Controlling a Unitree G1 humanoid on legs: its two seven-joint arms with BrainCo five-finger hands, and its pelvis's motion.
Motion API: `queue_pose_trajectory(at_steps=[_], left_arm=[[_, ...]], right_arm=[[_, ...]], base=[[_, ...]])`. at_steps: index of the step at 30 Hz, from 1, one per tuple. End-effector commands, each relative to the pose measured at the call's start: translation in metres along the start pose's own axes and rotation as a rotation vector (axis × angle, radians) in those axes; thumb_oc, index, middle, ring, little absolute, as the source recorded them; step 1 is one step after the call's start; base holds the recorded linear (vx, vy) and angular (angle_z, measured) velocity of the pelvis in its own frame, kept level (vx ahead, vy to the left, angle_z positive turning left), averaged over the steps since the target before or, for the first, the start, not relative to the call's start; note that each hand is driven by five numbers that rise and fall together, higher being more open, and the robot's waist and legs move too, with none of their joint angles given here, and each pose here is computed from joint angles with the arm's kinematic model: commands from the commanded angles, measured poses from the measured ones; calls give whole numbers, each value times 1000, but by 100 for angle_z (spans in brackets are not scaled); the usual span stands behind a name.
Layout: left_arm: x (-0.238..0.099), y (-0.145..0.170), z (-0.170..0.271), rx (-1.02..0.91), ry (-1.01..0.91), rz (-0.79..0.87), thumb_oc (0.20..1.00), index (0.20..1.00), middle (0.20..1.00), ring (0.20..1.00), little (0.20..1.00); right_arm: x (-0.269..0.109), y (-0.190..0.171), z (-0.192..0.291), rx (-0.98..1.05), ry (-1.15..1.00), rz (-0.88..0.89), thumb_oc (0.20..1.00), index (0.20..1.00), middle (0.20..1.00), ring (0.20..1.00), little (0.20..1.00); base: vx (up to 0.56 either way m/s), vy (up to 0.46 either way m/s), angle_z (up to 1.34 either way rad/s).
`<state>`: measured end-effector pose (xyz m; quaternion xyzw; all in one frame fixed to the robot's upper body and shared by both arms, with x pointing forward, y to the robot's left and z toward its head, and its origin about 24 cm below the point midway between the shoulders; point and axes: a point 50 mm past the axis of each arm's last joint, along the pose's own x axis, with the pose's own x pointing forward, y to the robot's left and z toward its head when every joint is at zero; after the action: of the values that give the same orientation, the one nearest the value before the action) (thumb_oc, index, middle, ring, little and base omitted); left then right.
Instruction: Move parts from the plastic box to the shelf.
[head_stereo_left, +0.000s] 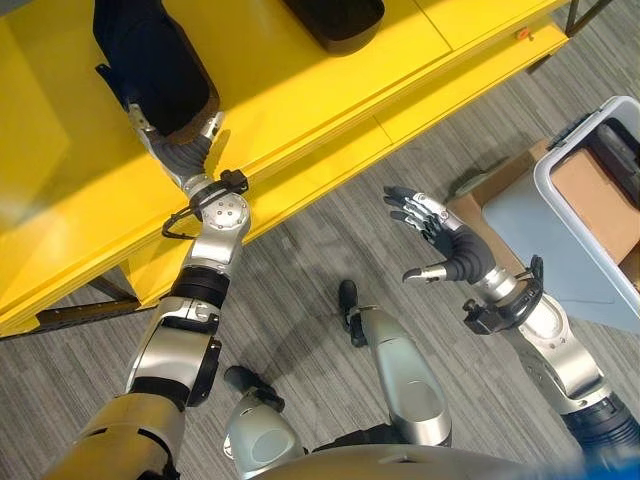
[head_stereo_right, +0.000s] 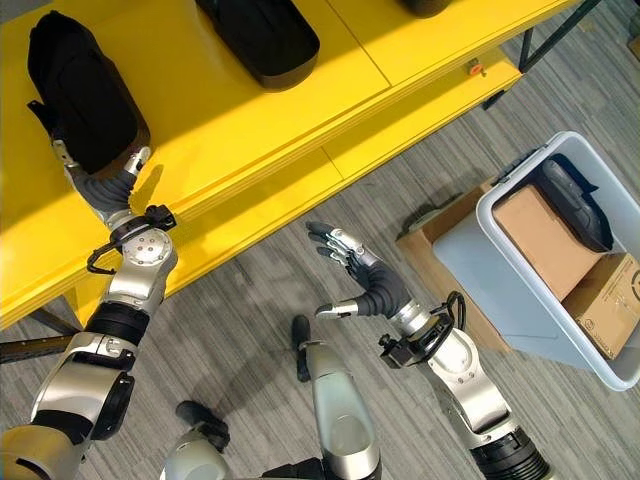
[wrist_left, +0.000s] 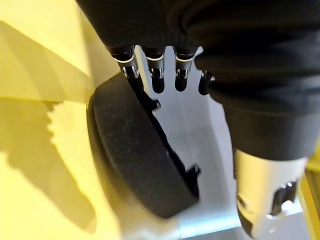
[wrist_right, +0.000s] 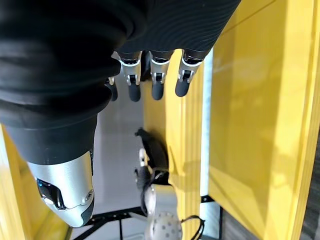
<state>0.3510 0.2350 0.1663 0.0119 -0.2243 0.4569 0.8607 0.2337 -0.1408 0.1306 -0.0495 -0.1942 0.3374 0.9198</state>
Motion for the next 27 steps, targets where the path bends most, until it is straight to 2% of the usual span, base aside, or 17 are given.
queue_pose_trajectory(at_steps=[1, 4, 8, 13, 15, 17, 21, 27], left_arm=[[11, 27, -2, 53, -61, 195, 1000, 1000, 1000, 1000, 1000], [8, 28, -2, 57, -74, 205, 1000, 1000, 1000, 1000, 1000], [4, 22, 9, 62, -196, 146, 1000, 1000, 1000, 1000, 1000], [-3, 8, 40, 77, -469, 10, 1000, 1000, 1000, 1000, 1000], [-9, -1, 66, 61, -671, -47, 1000, 1000, 1000, 1000, 1000], [-9, -6, 89, -7, -766, -53, 1000, 1000, 1000, 1000, 1000], [-1, -14, 108, -85, -748, -72, 1000, 1000, 1000, 1000, 1000], [6, -23, 115, -86, -721, -81, 1000, 1000, 1000, 1000, 1000]], right_arm=[[2, 8, 23, 5, -161, -17, 1000, 1000, 1000, 1000, 1000], [3, 10, 23, 8, -164, -28, 1000, 1000, 1000, 1000, 1000], [4, 9, 24, 10, -168, -45, 1000, 1000, 1000, 1000, 1000], [1, 8, 24, 1, -165, -61, 1000, 1000, 1000, 1000, 1000], [-1, 7, 23, -24, -158, -63, 1000, 1000, 1000, 1000, 1000], [-3, 6, 21, -32, -147, -57, 1000, 1000, 1000, 1000, 1000], [-3, 5, 19, -40, -138, -49, 1000, 1000, 1000, 1000, 1000], [-1, 9, 22, -40, -139, -26, 1000, 1000, 1000, 1000, 1000]], base=[[0, 0, 0], [-3, -22, 7], [-6, -11, 5], [-9, 9, 6], [-4, 47, 8], [4, 71, 2], [2, 43, -3], [-1, 7, -1]])
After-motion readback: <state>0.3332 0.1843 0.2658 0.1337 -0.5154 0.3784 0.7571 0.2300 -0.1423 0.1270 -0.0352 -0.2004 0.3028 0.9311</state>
